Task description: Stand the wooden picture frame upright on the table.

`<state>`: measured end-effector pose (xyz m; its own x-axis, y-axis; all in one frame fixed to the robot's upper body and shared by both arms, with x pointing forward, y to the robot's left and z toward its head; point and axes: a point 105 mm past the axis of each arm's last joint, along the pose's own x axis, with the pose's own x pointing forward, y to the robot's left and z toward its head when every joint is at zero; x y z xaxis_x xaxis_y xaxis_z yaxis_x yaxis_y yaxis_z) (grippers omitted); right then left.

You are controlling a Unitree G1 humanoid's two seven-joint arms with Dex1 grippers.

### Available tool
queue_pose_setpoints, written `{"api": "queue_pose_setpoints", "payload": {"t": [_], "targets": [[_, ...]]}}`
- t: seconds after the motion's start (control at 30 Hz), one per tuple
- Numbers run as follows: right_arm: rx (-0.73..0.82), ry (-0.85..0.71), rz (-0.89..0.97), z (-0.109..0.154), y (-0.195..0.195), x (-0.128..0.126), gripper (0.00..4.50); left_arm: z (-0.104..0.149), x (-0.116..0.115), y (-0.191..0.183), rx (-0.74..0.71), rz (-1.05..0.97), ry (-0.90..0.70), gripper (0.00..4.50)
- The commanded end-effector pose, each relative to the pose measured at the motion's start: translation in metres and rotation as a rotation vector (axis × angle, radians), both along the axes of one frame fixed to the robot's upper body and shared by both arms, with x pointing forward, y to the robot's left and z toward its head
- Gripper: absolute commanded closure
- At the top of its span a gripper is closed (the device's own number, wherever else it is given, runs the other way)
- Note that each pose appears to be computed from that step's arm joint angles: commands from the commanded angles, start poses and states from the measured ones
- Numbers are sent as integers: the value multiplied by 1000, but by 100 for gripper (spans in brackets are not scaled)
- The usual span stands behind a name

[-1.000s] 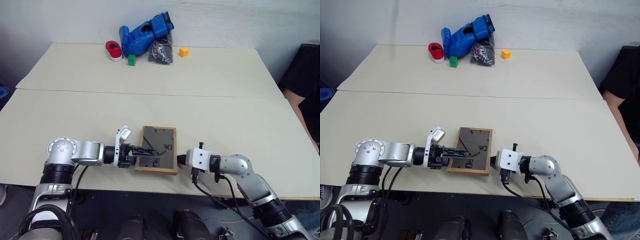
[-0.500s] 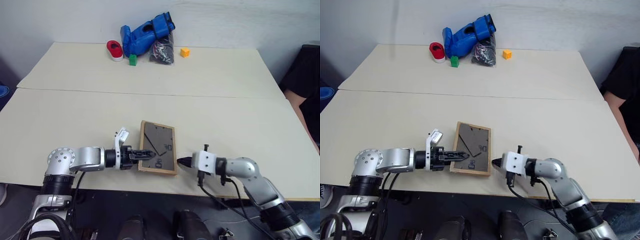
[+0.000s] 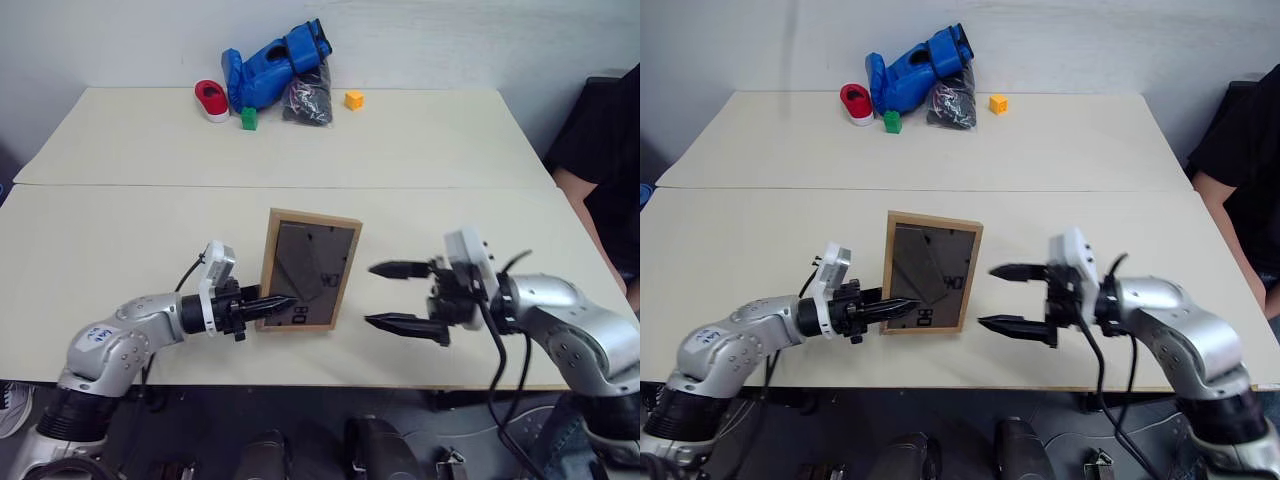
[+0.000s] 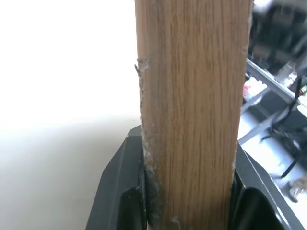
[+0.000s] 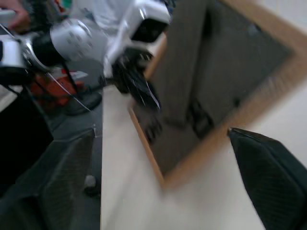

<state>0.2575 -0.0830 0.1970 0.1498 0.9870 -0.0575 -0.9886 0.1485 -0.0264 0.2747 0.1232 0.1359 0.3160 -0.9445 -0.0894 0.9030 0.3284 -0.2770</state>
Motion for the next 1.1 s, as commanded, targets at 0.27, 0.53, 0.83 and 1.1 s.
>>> {"api": "queue_pose_setpoints", "payload": {"t": [0.27,0.53,0.83,1.1], "targets": [[33,-105,-8,17,47,23,3,-2,-2,-9,27,-54,-62,323],[48,-72,156,14,65,-4,3,-1,5,-10,-4,-14,-17,323],[-21,-132,188,3,46,-19,3,10,12,-4,-89,33,59,323],[-94,-372,162,-10,34,-14,3,11,6,-5,-124,-10,154,323]]}}
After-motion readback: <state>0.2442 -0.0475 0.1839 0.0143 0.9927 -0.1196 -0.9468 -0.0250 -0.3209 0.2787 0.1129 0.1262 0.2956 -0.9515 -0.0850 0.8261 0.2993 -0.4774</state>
